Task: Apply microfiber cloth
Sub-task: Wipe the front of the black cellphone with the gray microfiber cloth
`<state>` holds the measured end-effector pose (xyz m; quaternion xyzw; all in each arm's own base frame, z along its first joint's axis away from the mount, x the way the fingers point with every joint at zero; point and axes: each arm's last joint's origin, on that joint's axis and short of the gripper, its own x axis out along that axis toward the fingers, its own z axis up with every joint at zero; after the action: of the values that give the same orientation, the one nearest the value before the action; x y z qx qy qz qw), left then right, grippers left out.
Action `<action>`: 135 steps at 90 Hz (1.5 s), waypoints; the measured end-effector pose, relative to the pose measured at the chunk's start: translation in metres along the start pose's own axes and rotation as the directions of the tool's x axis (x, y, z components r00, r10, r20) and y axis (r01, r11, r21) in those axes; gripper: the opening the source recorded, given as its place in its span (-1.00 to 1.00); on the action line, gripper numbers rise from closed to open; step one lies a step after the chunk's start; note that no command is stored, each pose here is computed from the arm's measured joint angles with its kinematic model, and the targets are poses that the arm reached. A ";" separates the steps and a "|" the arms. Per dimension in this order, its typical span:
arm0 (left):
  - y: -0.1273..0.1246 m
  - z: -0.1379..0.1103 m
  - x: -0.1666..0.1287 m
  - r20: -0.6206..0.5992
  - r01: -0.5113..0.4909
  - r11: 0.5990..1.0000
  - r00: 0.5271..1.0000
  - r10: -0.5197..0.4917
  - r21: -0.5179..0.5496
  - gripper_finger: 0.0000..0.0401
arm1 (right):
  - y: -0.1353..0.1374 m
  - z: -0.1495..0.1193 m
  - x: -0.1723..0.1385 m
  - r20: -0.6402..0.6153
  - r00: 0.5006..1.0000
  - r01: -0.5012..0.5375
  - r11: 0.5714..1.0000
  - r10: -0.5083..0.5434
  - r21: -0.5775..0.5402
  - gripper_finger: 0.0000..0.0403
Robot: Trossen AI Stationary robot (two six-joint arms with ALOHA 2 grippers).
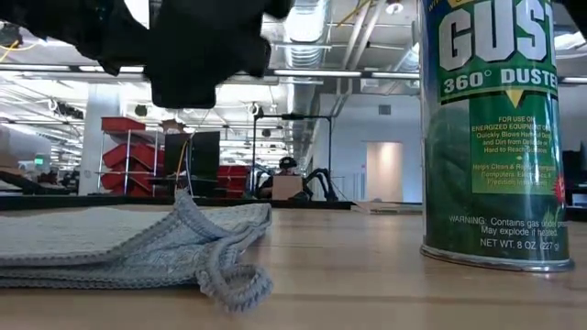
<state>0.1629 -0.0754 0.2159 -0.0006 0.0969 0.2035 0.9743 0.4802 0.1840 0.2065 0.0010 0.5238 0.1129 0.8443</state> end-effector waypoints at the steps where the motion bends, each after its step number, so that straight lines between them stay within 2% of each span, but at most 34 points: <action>1: 0.000 0.000 0.000 0.000 0.000 1.000 1.000 0.000 0.000 -0.98 | 0.000 0.000 0.002 -0.003 1.000 0.001 1.000 -0.001 0.000 -0.36; 20: 0.000 0.000 0.000 0.000 0.000 1.000 1.000 0.000 0.004 -0.98 | -0.003 -0.008 0.025 -0.052 0.999 0.009 0.999 -0.011 -0.047 -0.32; 46: 0.000 0.000 0.000 -0.003 0.000 1.000 1.000 0.000 0.012 -0.98 | -0.008 -0.005 0.031 -0.012 0.996 0.090 0.994 -0.091 -0.055 -0.01; 62: 0.000 -0.001 0.000 -0.004 0.001 1.000 1.000 -0.001 0.013 -0.98 | -0.016 -0.001 0.036 0.020 0.995 0.097 0.995 -0.096 -0.039 0.15; 70: 0.000 -0.001 0.000 -0.006 0.001 1.000 1.000 -0.001 0.017 -0.98 | -0.019 -0.005 0.041 -0.007 0.995 0.102 0.994 -0.102 -0.037 0.18; 92: 0.001 -0.003 0.000 -0.020 -0.001 1.000 1.000 0.002 0.026 -0.98 | -0.023 -0.009 0.061 -0.021 0.997 0.071 0.997 -0.071 -0.030 0.19; 119: 0.001 -0.004 0.000 -0.029 -0.003 1.000 1.000 0.004 0.020 -0.98 | -0.023 -0.011 0.068 -0.023 0.997 0.067 0.997 -0.067 -0.026 0.18; 127: 0.001 -0.004 0.000 -0.029 -0.002 1.000 1.000 0.002 0.018 -0.98 | -0.023 -0.011 0.073 -0.016 0.998 0.063 0.998 -0.063 -0.023 0.11; 135: 0.001 -0.004 0.000 -0.030 -0.001 1.000 1.000 0.001 0.019 -0.98 | -0.024 -0.014 0.083 -0.030 0.998 0.050 0.998 -0.051 -0.022 -0.07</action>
<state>0.1617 -0.0748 0.2118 0.0056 0.1134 0.2030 0.9726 0.5075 0.1747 0.1241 -0.0230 0.5350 0.0972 0.8389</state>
